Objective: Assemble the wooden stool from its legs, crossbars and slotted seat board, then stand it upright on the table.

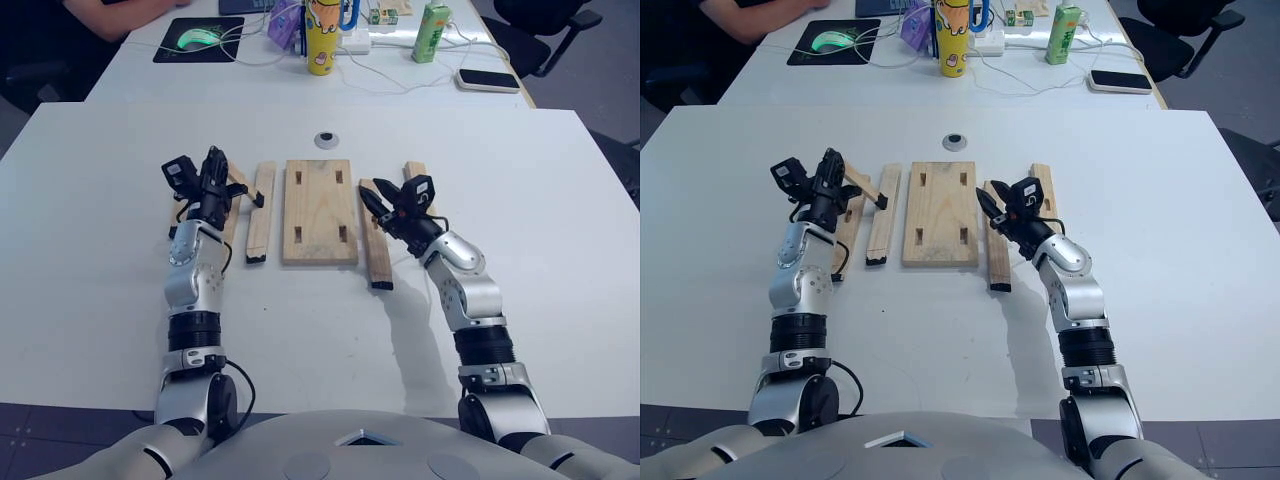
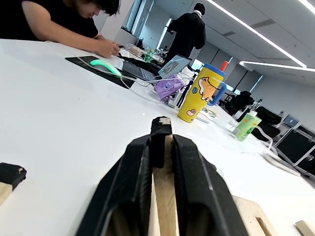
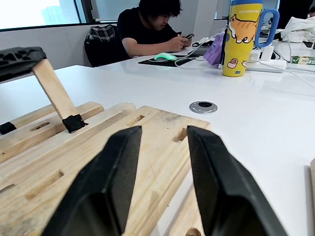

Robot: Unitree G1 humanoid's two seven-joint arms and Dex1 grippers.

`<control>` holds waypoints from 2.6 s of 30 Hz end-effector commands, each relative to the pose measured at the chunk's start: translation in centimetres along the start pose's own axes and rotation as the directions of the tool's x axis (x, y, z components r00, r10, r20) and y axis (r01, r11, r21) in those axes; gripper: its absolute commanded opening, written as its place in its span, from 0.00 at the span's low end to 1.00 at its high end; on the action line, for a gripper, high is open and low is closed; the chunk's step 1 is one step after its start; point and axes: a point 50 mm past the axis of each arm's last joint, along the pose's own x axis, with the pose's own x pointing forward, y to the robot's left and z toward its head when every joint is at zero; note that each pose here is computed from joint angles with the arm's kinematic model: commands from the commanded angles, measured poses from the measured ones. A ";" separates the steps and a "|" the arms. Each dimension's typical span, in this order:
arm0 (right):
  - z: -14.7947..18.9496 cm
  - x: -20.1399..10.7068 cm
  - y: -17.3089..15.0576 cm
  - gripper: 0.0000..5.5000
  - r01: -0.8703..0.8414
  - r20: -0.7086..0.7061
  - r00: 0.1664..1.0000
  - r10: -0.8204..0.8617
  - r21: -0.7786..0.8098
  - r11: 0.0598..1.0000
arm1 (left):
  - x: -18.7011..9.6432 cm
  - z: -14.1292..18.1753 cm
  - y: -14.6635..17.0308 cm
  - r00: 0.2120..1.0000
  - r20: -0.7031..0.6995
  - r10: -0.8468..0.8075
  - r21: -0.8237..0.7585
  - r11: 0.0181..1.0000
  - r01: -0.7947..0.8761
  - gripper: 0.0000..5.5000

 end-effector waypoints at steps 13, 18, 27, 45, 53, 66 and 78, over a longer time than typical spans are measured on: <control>-0.7 -0.2 1.5 0.31 -0.010 -0.038 0.999 0.009 -0.026 1.000 | -2.4 -5.1 -1.3 0.980 -0.190 0.061 0.388 0.921 0.018 0.09; -0.9 -0.4 1.7 0.31 -0.001 -0.043 0.999 0.000 -0.027 1.000 | -3.4 -5.6 -0.8 0.974 -0.217 0.062 0.408 0.912 0.033 0.09; -1.2 -0.4 1.7 0.31 0.003 -0.050 0.999 -0.004 -0.015 1.000 | -1.9 -1.5 -1.9 1.000 -0.030 -0.002 0.432 0.902 0.015 0.22; -1.5 0.2 1.4 0.31 0.014 -0.061 0.998 -0.015 -0.016 1.000 | 2.7 7.4 -3.6 0.979 0.160 -0.128 0.305 0.949 0.074 0.11; -1.7 0.6 1.6 0.31 0.022 -0.057 0.998 -0.024 -0.022 1.000 | 4.0 6.3 -5.5 0.967 0.096 -0.234 0.279 0.939 0.199 0.00; -1.8 1.1 1.8 0.31 0.025 -0.048 0.999 -0.026 -0.024 0.999 | 5.6 7.8 -6.2 0.953 0.147 -0.265 0.305 0.929 0.211 0.00; -2.0 1.2 2.1 0.31 0.025 -0.049 0.998 -0.027 -0.029 0.999 | 6.5 5.7 -4.6 0.982 0.011 -0.190 0.376 0.911 0.172 0.00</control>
